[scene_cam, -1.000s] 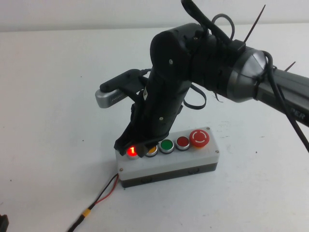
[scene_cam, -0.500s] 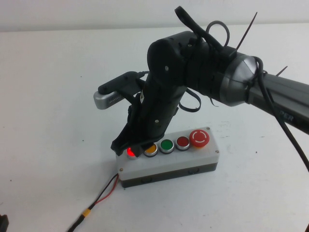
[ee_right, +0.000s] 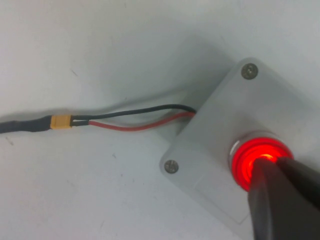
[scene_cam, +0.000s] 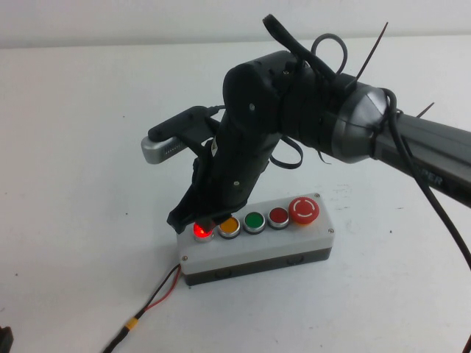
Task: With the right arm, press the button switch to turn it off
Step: Press the button to turn off
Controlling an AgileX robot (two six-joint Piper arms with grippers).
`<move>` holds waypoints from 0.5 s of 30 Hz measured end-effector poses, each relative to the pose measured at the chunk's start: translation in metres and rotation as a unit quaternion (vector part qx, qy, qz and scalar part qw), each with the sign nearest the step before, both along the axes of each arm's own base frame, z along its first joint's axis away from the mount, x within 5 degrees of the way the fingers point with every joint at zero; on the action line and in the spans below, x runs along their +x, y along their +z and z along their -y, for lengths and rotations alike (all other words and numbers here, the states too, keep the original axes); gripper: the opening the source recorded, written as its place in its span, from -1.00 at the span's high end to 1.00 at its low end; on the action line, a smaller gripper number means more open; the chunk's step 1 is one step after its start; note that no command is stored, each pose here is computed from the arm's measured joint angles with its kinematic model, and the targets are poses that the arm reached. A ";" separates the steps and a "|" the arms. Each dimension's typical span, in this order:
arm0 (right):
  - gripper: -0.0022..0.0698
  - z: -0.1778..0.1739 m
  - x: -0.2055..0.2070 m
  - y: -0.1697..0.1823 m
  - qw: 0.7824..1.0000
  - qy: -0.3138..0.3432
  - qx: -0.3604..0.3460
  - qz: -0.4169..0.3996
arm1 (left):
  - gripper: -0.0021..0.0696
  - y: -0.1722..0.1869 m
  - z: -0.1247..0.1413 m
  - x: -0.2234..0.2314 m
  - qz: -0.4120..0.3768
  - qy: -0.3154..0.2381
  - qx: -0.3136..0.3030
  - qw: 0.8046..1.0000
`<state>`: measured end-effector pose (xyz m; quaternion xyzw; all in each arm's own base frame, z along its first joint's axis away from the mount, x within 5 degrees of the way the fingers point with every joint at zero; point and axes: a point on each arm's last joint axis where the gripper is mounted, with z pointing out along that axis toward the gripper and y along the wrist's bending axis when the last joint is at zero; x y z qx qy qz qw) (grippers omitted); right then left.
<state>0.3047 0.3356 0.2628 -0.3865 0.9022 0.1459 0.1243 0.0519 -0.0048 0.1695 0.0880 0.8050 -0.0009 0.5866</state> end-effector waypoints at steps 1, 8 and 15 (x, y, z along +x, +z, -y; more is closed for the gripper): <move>0.98 0.000 0.000 0.000 1.000 0.000 0.000 0.002 | 0.95 0.000 0.000 0.000 0.000 0.000 0.000 1.000; 0.98 -0.001 0.001 -0.002 1.000 0.000 -0.003 0.002 | 0.95 0.000 0.000 0.000 0.000 0.000 0.000 1.000; 0.98 0.000 0.002 -0.004 1.000 0.000 -0.005 0.001 | 0.95 0.000 0.000 0.000 0.000 0.000 0.000 1.000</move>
